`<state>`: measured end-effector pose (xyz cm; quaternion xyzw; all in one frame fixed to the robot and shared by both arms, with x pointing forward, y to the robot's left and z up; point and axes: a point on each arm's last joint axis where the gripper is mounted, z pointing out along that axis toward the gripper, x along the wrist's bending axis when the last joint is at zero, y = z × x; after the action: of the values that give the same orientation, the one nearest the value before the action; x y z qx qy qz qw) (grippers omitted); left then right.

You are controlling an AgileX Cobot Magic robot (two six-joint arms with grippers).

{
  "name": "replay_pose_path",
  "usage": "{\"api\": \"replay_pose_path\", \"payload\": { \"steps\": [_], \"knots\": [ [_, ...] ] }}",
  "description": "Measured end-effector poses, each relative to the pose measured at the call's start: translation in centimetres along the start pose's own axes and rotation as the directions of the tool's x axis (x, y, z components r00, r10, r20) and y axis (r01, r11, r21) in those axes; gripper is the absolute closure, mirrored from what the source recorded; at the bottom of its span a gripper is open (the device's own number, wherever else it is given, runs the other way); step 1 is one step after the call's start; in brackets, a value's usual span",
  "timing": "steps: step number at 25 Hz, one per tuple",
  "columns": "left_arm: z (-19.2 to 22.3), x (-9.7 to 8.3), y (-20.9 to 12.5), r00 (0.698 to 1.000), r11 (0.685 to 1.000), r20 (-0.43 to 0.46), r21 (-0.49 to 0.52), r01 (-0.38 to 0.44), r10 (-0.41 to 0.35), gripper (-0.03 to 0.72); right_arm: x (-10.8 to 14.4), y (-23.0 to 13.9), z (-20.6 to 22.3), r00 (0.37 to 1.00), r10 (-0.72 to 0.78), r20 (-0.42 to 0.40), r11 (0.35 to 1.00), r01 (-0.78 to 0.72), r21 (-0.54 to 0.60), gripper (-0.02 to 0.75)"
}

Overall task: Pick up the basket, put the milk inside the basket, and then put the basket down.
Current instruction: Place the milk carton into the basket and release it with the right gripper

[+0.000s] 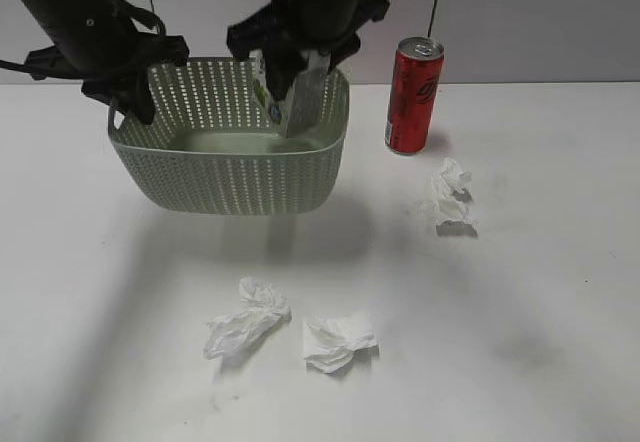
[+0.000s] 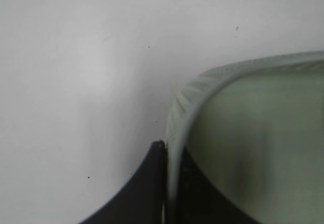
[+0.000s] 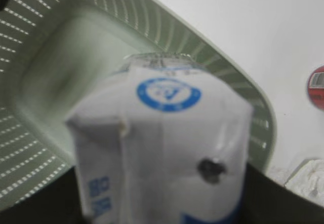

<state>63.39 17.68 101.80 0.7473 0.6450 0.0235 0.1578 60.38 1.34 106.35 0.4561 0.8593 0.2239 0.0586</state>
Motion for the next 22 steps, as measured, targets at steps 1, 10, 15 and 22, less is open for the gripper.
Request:
{"api": "replay_pose_path", "payload": {
  "steps": [1, 10, 15, 22],
  "knots": [
    [0.0, 0.0, 0.0, 1.0, 1.0, 0.0, 0.0, 0.0, 0.0, 0.688, -0.1, -0.1, 1.0, 1.0, 0.002, 0.001, 1.0, -0.002, 0.014, 0.406],
    [0.0, 0.0, 0.0, 1.0, 1.0, -0.003, 0.0, -0.002, 0.002, 0.688, 0.1, -0.6, 6.7, 0.999, 0.009, -0.04, 0.998, -0.007, 0.056, 0.384],
    [0.0, 0.2, -0.1, 1.0, 1.0, -0.025, 0.01, -0.015, 0.016, 0.688, 0.3, -0.2, 6.8, 0.998, 0.012, -0.063, 1.0, -0.011, 0.017, 0.244],
    [0.0, 0.2, -0.1, 1.0, 1.0, -0.025, 0.008, -0.014, 0.014, 0.688, 0.5, -0.1, 6.3, 0.997, -0.016, -0.07, 1.0, 0.016, 0.005, 0.155]
  ]
}}
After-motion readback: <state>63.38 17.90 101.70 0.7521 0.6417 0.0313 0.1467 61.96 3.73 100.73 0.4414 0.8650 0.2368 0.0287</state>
